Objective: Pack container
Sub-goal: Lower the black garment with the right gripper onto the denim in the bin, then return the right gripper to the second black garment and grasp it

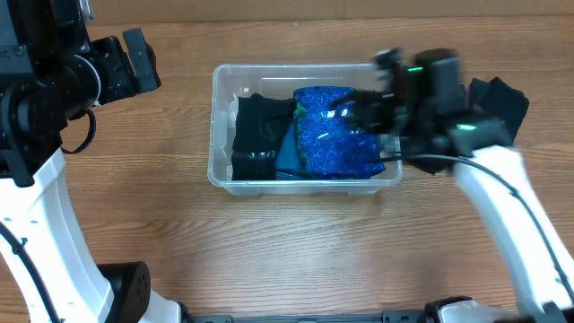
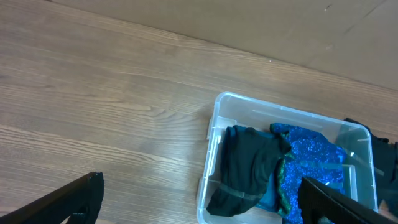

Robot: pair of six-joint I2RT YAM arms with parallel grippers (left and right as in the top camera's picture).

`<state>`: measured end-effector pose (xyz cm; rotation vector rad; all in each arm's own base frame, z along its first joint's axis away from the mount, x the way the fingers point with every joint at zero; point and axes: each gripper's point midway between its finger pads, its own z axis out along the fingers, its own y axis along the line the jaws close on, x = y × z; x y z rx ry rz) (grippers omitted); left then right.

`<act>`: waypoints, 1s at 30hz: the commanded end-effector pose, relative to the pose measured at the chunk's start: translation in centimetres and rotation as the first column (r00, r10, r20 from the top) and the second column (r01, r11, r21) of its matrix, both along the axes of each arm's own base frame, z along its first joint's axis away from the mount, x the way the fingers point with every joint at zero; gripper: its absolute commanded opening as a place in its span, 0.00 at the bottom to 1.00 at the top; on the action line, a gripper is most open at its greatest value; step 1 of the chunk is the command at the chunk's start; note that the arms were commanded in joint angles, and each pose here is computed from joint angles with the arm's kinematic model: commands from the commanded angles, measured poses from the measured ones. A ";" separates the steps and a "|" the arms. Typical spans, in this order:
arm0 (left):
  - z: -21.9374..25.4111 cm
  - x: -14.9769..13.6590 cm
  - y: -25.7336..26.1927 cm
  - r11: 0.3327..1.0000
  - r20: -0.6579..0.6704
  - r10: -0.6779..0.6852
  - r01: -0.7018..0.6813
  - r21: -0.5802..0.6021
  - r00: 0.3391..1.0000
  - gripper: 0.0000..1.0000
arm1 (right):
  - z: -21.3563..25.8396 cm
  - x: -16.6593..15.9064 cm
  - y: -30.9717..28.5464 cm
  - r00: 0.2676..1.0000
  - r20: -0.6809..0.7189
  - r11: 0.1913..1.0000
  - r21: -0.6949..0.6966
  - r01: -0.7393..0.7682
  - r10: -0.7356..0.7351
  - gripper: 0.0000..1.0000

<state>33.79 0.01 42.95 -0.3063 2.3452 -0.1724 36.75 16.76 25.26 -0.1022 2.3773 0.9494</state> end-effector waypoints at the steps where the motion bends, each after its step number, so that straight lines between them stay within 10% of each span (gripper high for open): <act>1: 0.2 -0.2 0.1 1.000 0.008 -0.010 0.010 0.006 1.000 1.00 | 1.4 1.2 -8.3 0.972 -0.016 0.972 -0.004 0.234 -0.234 0.71; 12: 0.2 -0.2 0.1 1.000 0.008 -0.010 0.010 0.006 1.000 1.00 | -10.0 2.1 -25.9 0.711 -0.355 0.781 -0.104 0.615 -0.607 0.80; 23: 0.2 -0.2 0.1 1.000 0.008 -0.010 0.010 0.006 1.000 1.00 | -22.7 3.3 -25.0 0.637 -0.566 0.827 -0.159 0.540 -0.524 0.80; 30: 0.2 -0.2 0.1 1.000 0.008 -0.010 0.010 0.006 1.000 1.00 | -24.0 5.2 -21.5 0.733 -0.536 0.893 -0.097 0.440 -0.420 0.71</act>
